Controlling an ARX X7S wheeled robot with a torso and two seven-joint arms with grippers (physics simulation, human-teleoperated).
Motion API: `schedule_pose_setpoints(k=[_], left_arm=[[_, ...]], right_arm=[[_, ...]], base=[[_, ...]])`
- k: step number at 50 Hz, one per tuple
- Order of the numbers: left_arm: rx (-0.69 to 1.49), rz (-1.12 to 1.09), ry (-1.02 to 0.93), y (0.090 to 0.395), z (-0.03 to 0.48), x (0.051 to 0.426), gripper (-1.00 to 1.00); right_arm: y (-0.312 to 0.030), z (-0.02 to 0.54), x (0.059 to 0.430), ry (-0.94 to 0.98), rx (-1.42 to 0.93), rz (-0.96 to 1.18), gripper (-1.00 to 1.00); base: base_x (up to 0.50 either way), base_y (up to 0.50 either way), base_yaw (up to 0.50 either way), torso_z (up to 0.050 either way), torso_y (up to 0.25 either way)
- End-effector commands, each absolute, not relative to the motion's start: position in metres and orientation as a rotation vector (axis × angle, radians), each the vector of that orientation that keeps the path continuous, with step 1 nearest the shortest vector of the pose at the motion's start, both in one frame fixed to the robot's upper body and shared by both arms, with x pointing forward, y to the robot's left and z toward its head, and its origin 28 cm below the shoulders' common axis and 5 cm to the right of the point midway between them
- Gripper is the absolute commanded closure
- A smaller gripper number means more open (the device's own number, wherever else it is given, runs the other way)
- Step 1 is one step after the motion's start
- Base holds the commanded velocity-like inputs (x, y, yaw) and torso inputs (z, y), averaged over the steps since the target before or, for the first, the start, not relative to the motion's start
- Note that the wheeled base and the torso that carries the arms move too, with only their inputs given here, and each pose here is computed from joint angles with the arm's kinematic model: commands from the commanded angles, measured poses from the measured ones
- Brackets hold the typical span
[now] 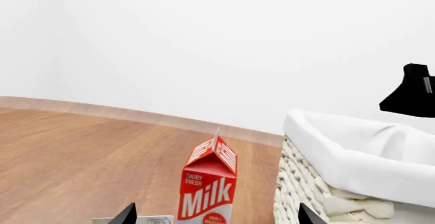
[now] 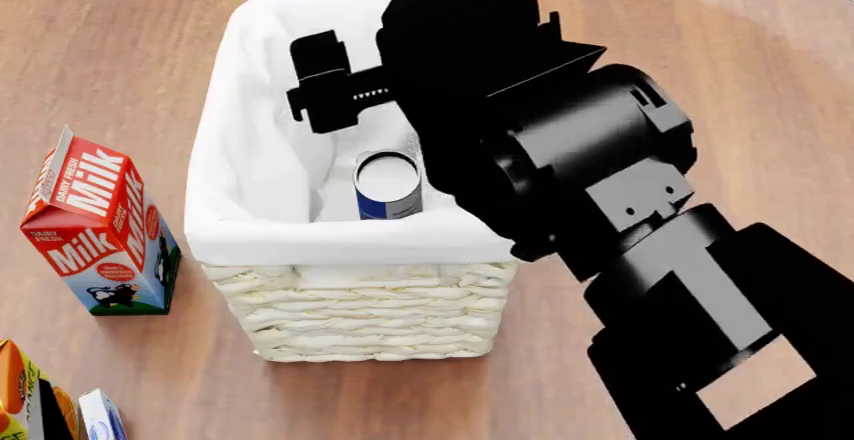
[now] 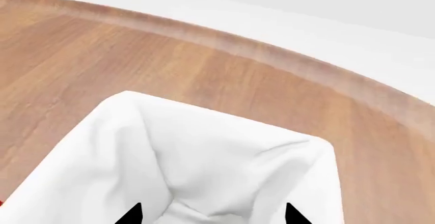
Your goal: Pick up the alphabet soup, and put it in the basket.
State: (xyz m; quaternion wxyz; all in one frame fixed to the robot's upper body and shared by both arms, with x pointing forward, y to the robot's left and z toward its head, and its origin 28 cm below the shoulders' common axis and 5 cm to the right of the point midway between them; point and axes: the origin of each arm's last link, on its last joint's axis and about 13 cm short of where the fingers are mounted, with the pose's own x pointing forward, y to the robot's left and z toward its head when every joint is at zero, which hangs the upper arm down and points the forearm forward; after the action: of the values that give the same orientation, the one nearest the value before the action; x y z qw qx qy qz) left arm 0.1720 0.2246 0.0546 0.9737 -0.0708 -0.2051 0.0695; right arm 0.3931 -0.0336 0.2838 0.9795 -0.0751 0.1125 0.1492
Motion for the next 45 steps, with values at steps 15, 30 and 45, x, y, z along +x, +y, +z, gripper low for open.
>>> schedule_pose_setpoints(k=[15, 30, 45], left_arm=[[-0.139, 0.153, -0.411, 0.227, 0.054, 0.174, -1.0], [-0.145, 0.178, -0.411, 0.231, 0.052, 0.178, -1.0], [-0.149, 0.2, -0.414, 0.235, 0.053, 0.178, -1.0]], right_arm=[[-0.091, 0.304, 0.302, -0.124, -0.189, 0.274, -1.0], [-0.119, 0.208, 0.237, -0.44, -0.149, 0.261, -1.0], [-0.134, 0.092, 0.215, -0.503, -0.078, 0.128, -1.0]], base=[[0.0, 0.0, 0.0, 0.0, 0.0], [0.0, 0.0, 0.0, 0.0, 0.0], [0.0, 0.0, 0.0, 0.0, 0.0]])
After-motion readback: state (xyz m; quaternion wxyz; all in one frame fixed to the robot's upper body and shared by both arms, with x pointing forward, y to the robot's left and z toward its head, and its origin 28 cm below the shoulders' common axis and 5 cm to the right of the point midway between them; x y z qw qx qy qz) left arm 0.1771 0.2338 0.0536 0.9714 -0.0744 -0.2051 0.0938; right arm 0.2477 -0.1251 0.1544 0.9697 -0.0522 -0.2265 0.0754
